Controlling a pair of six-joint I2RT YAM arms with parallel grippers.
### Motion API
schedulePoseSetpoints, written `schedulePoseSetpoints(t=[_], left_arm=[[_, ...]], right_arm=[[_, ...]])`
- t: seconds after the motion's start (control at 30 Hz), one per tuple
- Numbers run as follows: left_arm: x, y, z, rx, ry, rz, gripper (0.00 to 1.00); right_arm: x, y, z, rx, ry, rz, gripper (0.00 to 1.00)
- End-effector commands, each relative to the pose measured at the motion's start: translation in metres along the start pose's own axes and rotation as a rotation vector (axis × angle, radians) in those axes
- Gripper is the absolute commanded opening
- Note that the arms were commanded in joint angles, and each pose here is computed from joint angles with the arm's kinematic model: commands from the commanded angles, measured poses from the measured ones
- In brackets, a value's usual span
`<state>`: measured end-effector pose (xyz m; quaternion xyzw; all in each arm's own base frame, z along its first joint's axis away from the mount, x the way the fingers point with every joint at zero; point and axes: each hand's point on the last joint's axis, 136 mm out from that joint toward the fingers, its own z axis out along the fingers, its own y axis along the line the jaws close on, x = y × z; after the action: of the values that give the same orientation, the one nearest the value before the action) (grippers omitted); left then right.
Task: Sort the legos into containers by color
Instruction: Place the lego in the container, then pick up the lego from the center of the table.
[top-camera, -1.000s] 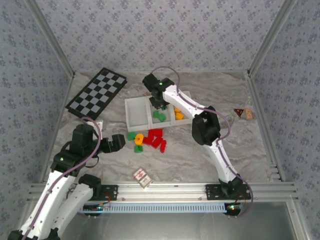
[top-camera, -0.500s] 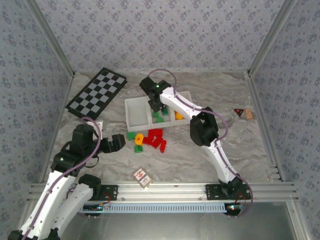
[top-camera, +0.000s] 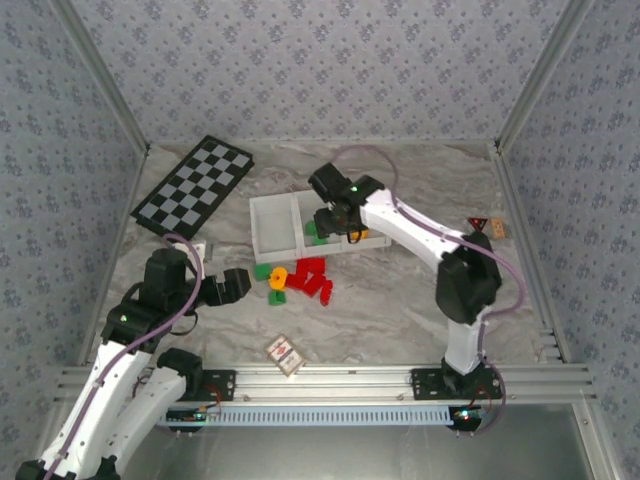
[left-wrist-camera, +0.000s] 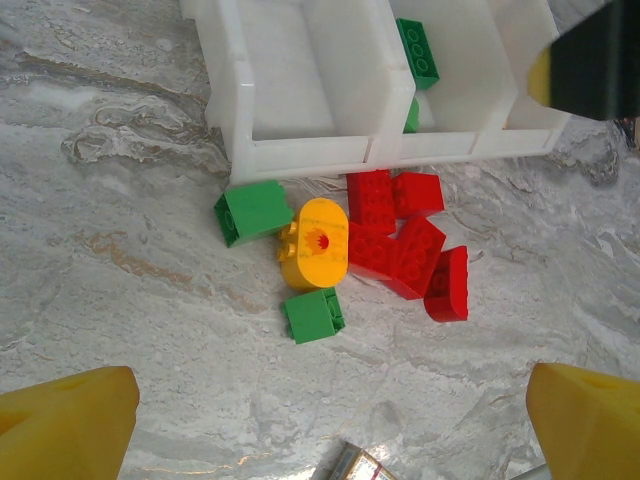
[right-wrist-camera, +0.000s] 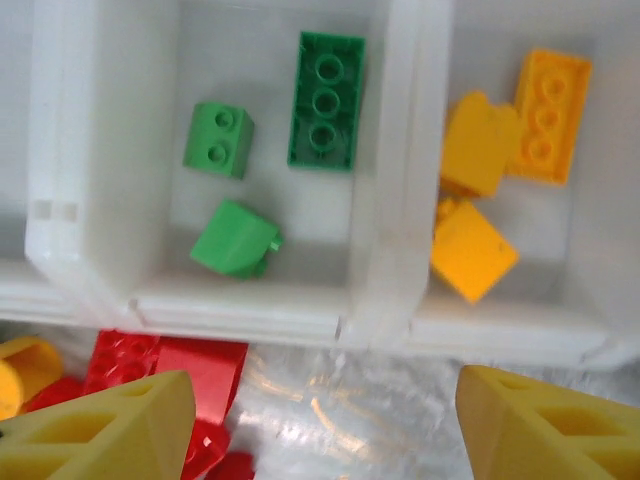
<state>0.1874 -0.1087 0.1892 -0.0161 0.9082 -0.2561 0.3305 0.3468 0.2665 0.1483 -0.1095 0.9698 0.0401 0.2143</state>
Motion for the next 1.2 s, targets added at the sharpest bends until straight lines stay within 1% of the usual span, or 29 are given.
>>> schedulePoseSetpoints(t=[0.0, 0.07, 0.1, 0.13, 0.17, 0.3, 0.4, 0.47, 0.57, 0.63, 0.77, 0.9, 0.97, 1.17], left_arm=[[-0.006, -0.002, -0.001, 0.012, -0.024, 0.006, 1.00], [-0.005, -0.002, 0.000, 0.011, -0.022, 0.005, 0.99], [-0.006, -0.002, 0.000, 0.013, -0.024, 0.005, 1.00], [-0.005, -0.003, 0.000, 0.016, -0.023, 0.004, 0.99], [-0.005, -0.003, 0.000, 0.016, -0.022, 0.005, 1.00], [-0.006, -0.004, 0.000, 0.022, -0.020, 0.003, 1.00], [-0.006, -0.004, 0.000, 0.024, -0.020, 0.003, 1.00], [-0.006, -0.004, 0.000, 0.026, -0.021, 0.004, 1.00], [-0.006, -0.004, -0.001, 0.028, -0.026, 0.005, 1.00], [-0.006, -0.004, -0.001, 0.028, -0.027, 0.005, 1.00], [-0.006, -0.005, -0.002, 0.031, -0.028, 0.006, 1.00], [-0.006, -0.005, -0.002, 0.031, -0.029, 0.007, 1.00], [-0.006, -0.005, -0.002, 0.033, -0.031, 0.008, 1.00], [-0.006, -0.005, -0.002, 0.032, -0.031, 0.007, 1.00]], right_arm=[[0.025, 0.013, -0.001, -0.099, 0.015, 0.142, 0.74], [0.045, 0.016, -0.002, -0.127, 0.034, 0.186, 0.78], [0.056, 0.016, -0.002, -0.127, 0.042, 0.202, 0.84], [0.065, 0.017, -0.002, -0.132, 0.049, 0.212, 0.94], [0.073, 0.019, -0.002, -0.136, 0.060, 0.216, 1.00], [0.094, 0.027, 0.000, -0.135, 0.080, 0.217, 1.00], [0.100, 0.040, 0.002, -0.145, 0.084, 0.216, 0.96], [0.106, 0.049, 0.006, -0.147, 0.092, 0.205, 0.91], [0.117, 0.056, 0.016, -0.120, 0.112, 0.182, 0.84], [0.122, 0.059, 0.021, -0.103, 0.130, 0.173, 0.81], [0.132, 0.060, 0.030, -0.050, 0.156, 0.161, 0.77], [0.140, 0.064, 0.038, -0.038, 0.185, 0.151, 0.70], [0.144, 0.066, 0.044, -0.034, 0.206, 0.145, 0.64], [0.149, 0.068, 0.054, -0.014, 0.234, 0.132, 0.52]])
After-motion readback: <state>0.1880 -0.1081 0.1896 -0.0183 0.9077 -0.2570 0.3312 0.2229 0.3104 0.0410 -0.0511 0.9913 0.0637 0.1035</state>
